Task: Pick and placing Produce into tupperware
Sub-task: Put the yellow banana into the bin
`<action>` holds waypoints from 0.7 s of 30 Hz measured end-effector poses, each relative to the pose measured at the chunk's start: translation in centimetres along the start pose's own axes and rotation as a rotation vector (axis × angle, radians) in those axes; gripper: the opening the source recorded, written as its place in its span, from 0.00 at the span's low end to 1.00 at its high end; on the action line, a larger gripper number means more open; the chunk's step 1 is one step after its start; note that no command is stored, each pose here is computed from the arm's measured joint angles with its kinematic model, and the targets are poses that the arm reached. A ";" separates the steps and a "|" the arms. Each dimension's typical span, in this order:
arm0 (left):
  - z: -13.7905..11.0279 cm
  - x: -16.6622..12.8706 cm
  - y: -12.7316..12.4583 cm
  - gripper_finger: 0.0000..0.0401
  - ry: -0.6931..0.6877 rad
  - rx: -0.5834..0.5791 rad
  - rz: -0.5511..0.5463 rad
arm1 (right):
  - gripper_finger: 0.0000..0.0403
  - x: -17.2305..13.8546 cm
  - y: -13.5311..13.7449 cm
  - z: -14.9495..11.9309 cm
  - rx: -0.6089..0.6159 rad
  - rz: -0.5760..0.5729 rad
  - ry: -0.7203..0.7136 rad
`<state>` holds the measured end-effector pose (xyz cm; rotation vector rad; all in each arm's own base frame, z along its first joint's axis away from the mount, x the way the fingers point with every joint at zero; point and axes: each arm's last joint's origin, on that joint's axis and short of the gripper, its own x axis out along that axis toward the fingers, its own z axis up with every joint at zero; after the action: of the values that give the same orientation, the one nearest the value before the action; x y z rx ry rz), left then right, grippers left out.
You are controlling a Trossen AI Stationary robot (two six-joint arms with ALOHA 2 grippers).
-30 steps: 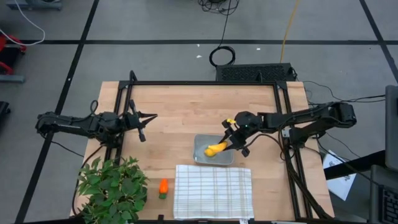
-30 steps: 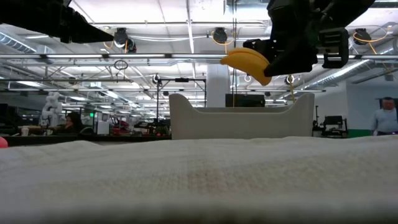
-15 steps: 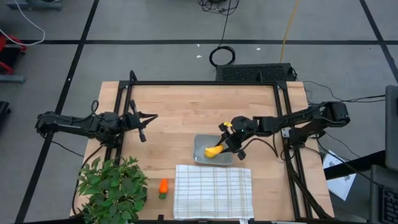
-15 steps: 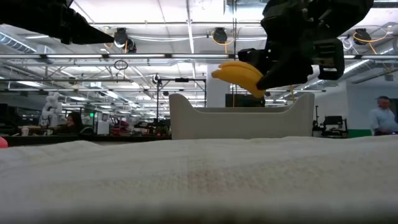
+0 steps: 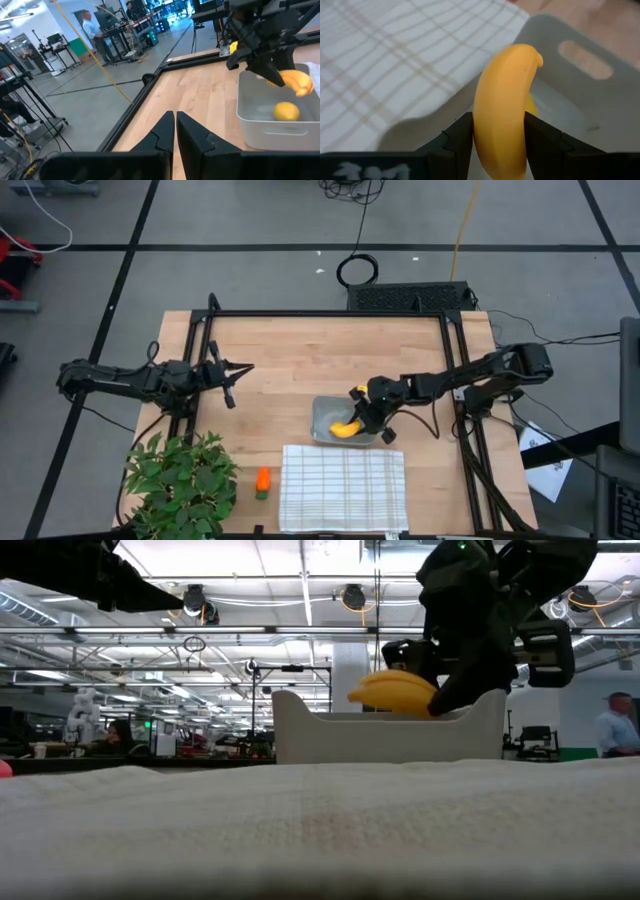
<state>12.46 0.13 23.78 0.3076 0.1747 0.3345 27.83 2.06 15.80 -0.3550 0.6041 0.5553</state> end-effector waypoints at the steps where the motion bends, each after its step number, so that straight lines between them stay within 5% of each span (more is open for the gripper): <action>1: 0.0 0.0 0.0 0.06 0.000 -0.002 0.000 | 0.35 0.1 0.0 0.0 0.002 0.002 0.003; 21: 0.0 0.0 0.0 0.06 0.000 0.002 -0.001 | 0.35 -0.2 -2.1 3.2 0.172 -0.008 0.012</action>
<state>12.46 0.13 23.77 0.3093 0.1756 0.3330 30.36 1.80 18.68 -0.1983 0.6566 0.4903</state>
